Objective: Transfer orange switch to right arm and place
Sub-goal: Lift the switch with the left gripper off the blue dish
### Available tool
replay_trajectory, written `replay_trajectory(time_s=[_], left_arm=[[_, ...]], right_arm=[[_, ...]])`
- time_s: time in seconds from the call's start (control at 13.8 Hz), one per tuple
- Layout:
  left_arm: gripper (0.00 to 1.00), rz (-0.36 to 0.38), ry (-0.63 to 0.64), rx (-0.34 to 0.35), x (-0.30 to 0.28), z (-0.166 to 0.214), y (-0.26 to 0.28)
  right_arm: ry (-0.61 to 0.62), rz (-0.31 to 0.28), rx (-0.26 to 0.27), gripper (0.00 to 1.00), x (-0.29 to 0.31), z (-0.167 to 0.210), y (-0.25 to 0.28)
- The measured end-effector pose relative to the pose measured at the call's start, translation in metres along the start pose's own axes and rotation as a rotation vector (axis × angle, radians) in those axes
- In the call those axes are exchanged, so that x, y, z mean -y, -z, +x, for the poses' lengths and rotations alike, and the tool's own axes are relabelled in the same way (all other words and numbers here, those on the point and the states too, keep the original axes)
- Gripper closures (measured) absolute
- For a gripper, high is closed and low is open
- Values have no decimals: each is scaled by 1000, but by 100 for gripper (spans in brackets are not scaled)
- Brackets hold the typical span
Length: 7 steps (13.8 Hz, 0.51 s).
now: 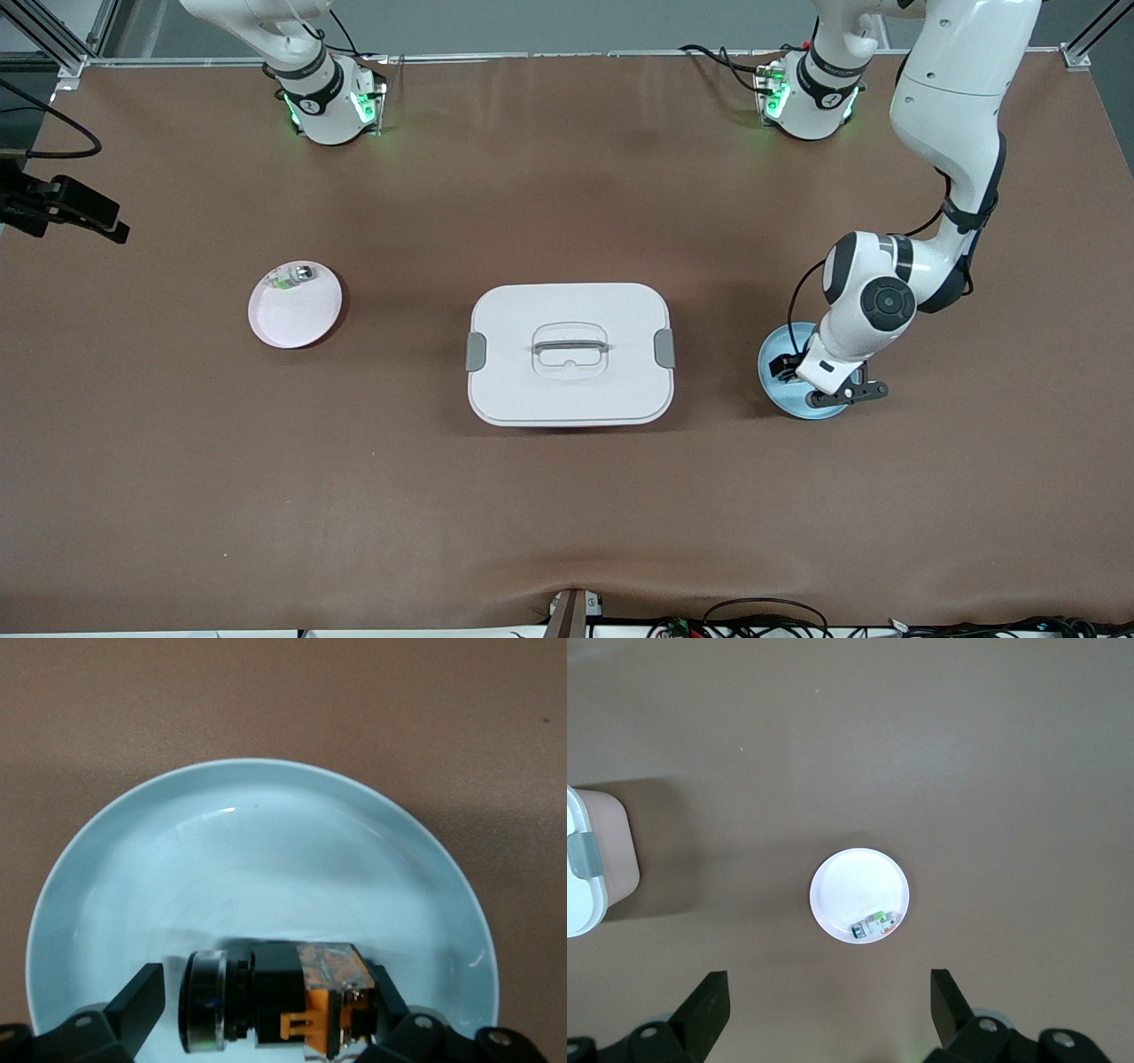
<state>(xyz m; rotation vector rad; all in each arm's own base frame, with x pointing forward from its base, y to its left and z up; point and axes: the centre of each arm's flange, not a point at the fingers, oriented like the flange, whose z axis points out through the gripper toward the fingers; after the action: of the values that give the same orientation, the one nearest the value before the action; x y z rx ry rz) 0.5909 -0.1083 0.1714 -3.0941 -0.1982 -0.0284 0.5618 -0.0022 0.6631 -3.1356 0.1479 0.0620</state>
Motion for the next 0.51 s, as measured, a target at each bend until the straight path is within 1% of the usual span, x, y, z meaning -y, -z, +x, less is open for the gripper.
replay_trajectory(time_s=[0.07,0.14,0.22,0.51], left_arm=[[6,-1,0,-2,0,1,0],[19,-3,0,-8,-1,3,2],[27,-4,0,-11,-1,4,3],[27,-5,1,-16,-1,6,5]], right_arm=[[0,0,0,0,0,0,0],[0,0,0,0,0,0,0],[0,0,0,0,0,0,0],[0,0,0,0,0,0,0]])
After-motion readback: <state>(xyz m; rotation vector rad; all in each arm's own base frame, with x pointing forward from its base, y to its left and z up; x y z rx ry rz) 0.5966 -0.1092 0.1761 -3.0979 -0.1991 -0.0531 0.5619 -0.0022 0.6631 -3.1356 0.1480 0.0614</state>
